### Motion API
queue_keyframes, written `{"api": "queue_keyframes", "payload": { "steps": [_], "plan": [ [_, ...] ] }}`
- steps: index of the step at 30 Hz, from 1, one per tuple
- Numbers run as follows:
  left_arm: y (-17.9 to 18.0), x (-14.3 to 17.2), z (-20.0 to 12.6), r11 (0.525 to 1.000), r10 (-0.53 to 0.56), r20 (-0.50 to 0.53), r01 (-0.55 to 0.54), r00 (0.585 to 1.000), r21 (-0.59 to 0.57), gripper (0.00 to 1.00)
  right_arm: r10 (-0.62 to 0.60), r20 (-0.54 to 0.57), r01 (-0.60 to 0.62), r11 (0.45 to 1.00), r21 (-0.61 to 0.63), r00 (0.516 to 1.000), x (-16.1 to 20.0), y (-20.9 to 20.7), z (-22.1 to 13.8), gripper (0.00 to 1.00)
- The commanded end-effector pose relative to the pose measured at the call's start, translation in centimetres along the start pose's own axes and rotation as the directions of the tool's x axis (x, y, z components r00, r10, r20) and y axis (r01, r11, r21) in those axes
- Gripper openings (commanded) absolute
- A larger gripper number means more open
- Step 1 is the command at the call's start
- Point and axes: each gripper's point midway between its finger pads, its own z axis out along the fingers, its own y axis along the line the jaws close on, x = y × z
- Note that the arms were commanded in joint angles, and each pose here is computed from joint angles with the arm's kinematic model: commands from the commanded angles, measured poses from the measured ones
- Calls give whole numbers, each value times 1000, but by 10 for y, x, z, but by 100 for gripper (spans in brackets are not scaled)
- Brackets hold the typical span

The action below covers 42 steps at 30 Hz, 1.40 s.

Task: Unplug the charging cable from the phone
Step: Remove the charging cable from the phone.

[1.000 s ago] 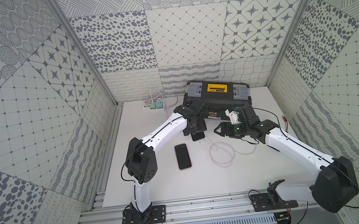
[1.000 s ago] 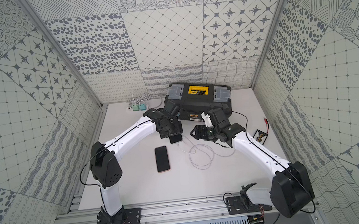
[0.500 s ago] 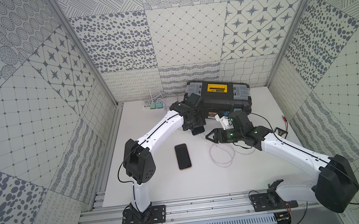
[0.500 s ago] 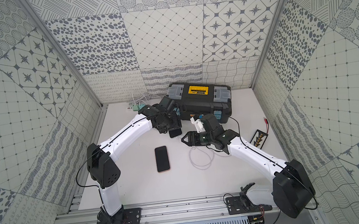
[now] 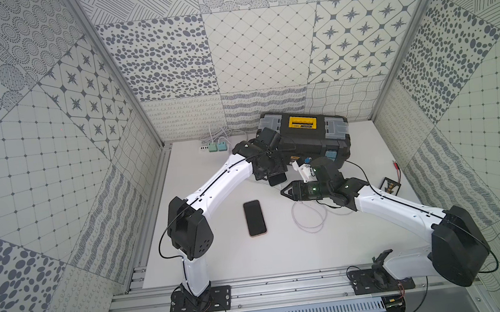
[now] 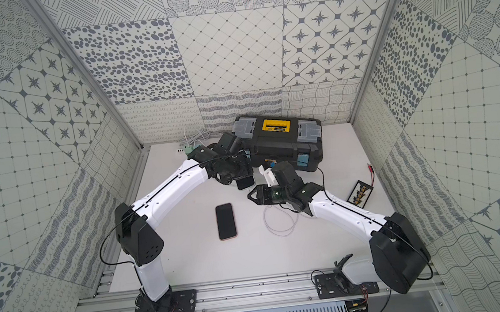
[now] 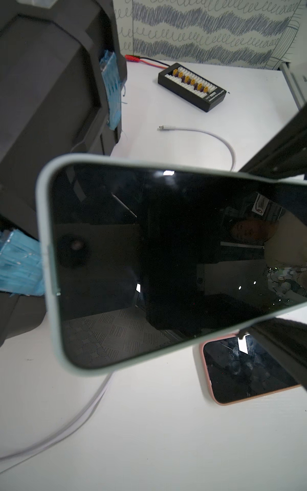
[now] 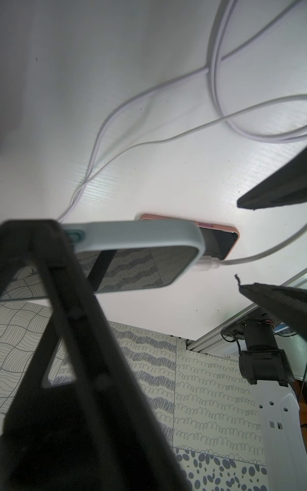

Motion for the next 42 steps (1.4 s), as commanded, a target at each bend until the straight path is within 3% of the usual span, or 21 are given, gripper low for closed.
{"api": "queue_keyframes", "payload": {
  "steps": [1, 11, 32, 42],
  "plan": [
    [-14, -11, -9, 997, -28, 42, 25, 999, 73, 0, -21, 43, 23, 999, -45, 999, -13, 12, 3, 44],
    [-13, -14, -10, 996, -45, 46, 41, 998, 77, 0, -13, 50, 16, 998, -67, 999, -16, 15, 8, 40],
    [-11, -16, -11, 994, -66, 44, 62, 997, 87, 0, 6, 56, -2, 997, -73, 998, -18, 15, 11, 10],
    [-12, -18, -12, 993, -73, 46, 69, 996, 95, 0, 1, 69, 4, 998, -69, 998, -21, 16, 9, 8]
  ]
}}
